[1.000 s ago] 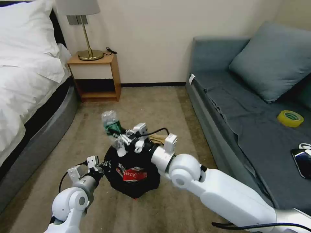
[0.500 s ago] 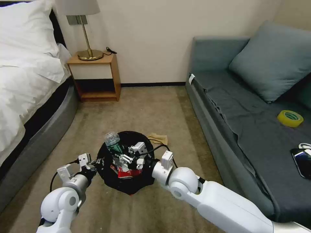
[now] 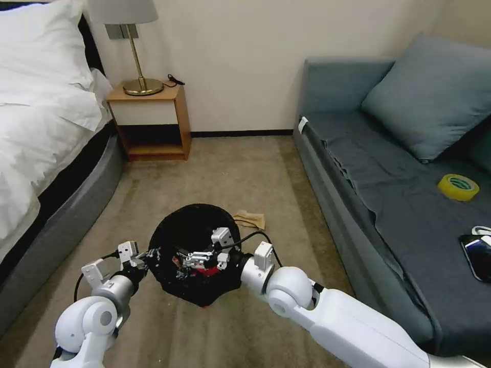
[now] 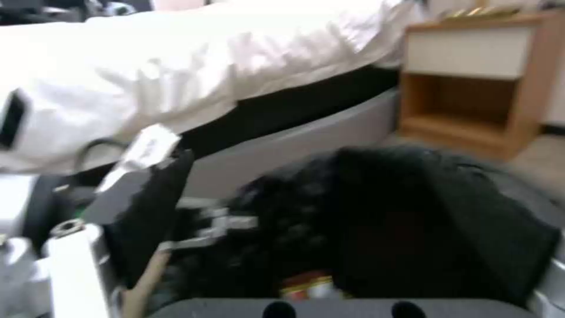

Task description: Pick up the trash bin, then pick up the garbage on the floor and place it into the trash bin.

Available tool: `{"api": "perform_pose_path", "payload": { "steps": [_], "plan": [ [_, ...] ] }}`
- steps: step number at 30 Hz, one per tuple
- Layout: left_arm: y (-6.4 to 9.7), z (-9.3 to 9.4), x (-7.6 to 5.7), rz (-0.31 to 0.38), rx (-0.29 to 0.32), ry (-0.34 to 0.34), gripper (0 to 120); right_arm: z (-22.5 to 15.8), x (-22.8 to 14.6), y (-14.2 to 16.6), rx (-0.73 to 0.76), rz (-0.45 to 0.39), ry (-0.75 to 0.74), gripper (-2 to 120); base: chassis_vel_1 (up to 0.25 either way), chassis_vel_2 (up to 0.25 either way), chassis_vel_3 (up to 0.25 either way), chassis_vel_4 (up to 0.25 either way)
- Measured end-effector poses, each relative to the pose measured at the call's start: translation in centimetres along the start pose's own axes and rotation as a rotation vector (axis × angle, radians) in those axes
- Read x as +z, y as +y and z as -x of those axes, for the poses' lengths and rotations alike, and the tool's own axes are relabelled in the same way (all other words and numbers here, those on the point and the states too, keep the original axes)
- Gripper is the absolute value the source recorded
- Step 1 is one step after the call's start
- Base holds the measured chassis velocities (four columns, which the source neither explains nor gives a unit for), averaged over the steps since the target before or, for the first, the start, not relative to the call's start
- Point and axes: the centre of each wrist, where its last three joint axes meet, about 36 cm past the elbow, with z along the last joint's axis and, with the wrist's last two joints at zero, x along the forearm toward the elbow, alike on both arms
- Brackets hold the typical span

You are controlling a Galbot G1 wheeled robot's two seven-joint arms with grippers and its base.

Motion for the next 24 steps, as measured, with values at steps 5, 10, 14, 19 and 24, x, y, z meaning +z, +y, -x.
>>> {"api": "perform_pose_path", "payload": {
  "steps": [5,10,14,19,24],
  "plan": [
    [0.2,-0.7,-0.5,0.035,-0.048,-0.059,4,-2.1,-0.5,-2.0,0.176,-0.122,-0.035,100,0.000,0.000,0.000,0.000],
    [0.2,-1.5,-1.0,0.072,-0.075,-0.115,4,-5.4,0.0,-3.4,0.357,-0.187,-0.038,100,0.000,0.000,0.000,0.000],
    [0.1,-1.9,-0.5,0.089,-0.090,-0.136,4,-8.3,0.2,-3.9,0.502,-0.237,-0.051,100,0.000,0.000,0.000,0.000],
    [-0.1,-2.0,0.1,0.093,-0.108,-0.153,4,-10.1,0.8,-2.6,0.605,-0.228,-0.073,100,0.000,0.000,0.000,0.000],
    [-0.5,-2.3,0.6,0.082,-0.115,-0.157,4,-12.9,2.1,-0.4,0.706,-0.208,-0.077,100,0.000,0.000,0.000,0.000]
  ]
}}
